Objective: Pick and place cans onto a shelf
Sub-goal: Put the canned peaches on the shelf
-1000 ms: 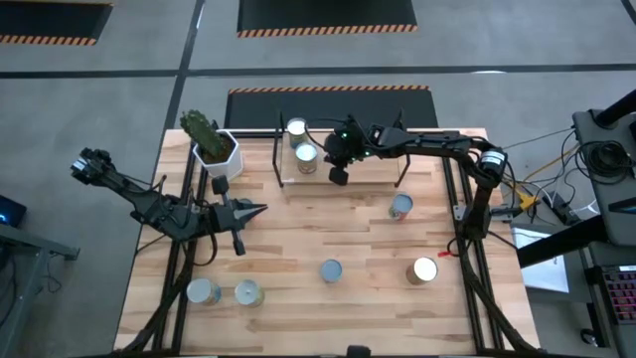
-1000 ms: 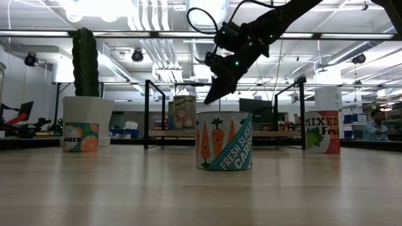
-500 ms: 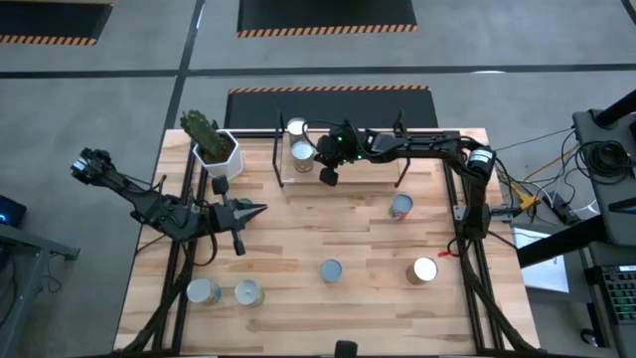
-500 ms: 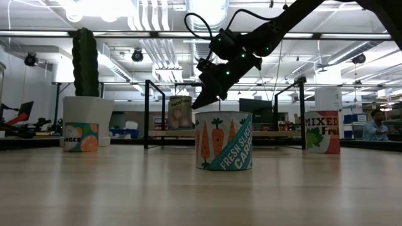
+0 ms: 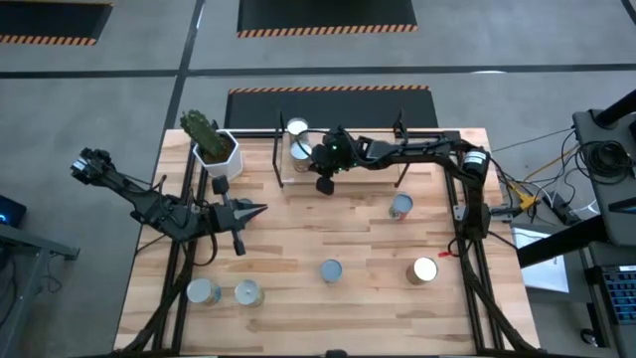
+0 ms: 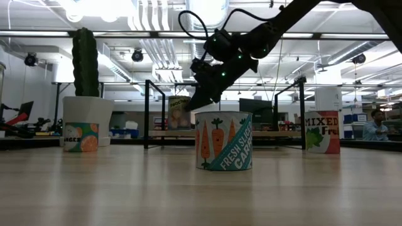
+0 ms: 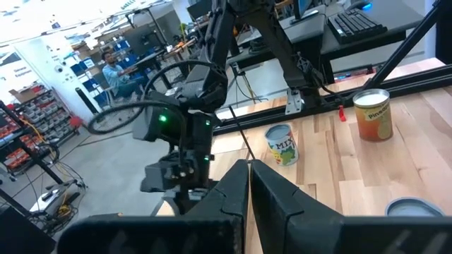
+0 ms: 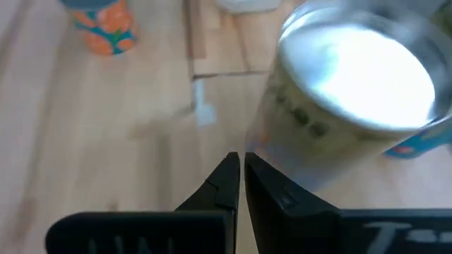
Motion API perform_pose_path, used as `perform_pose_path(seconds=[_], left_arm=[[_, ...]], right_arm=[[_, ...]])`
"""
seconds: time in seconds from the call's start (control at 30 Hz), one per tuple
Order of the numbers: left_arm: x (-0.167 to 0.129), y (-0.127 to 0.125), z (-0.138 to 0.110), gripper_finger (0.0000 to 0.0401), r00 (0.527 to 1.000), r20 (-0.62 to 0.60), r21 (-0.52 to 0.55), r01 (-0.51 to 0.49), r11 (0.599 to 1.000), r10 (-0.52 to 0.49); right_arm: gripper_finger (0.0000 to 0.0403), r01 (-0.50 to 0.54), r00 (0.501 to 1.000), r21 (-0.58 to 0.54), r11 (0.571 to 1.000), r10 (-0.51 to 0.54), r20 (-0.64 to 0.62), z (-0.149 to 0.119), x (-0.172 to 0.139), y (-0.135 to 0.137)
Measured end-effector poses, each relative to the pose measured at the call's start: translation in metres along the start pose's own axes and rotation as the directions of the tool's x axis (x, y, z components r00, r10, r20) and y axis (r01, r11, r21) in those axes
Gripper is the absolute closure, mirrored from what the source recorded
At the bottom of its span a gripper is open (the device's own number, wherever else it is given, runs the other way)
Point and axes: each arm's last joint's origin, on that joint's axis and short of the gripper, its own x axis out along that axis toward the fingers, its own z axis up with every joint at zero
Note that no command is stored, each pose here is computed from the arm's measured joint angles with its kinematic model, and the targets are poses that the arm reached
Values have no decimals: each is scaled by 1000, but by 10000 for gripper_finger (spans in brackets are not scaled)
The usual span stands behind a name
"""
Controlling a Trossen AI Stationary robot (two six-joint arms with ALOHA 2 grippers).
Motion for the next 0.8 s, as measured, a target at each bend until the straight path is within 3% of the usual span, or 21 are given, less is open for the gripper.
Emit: perform_pose_path(seconds=[0.6, 0.8], left_arm=[[0, 0, 0, 401, 1000, -2, 2, -1, 1000, 1], [0, 0, 0, 401, 1000, -2, 2, -1, 1000, 1]], right_arm=[[390, 37, 998, -31, 999, -35, 49, 5, -2, -6], [390, 28, 1000, -32, 999, -28, -2, 3, -7, -6]])
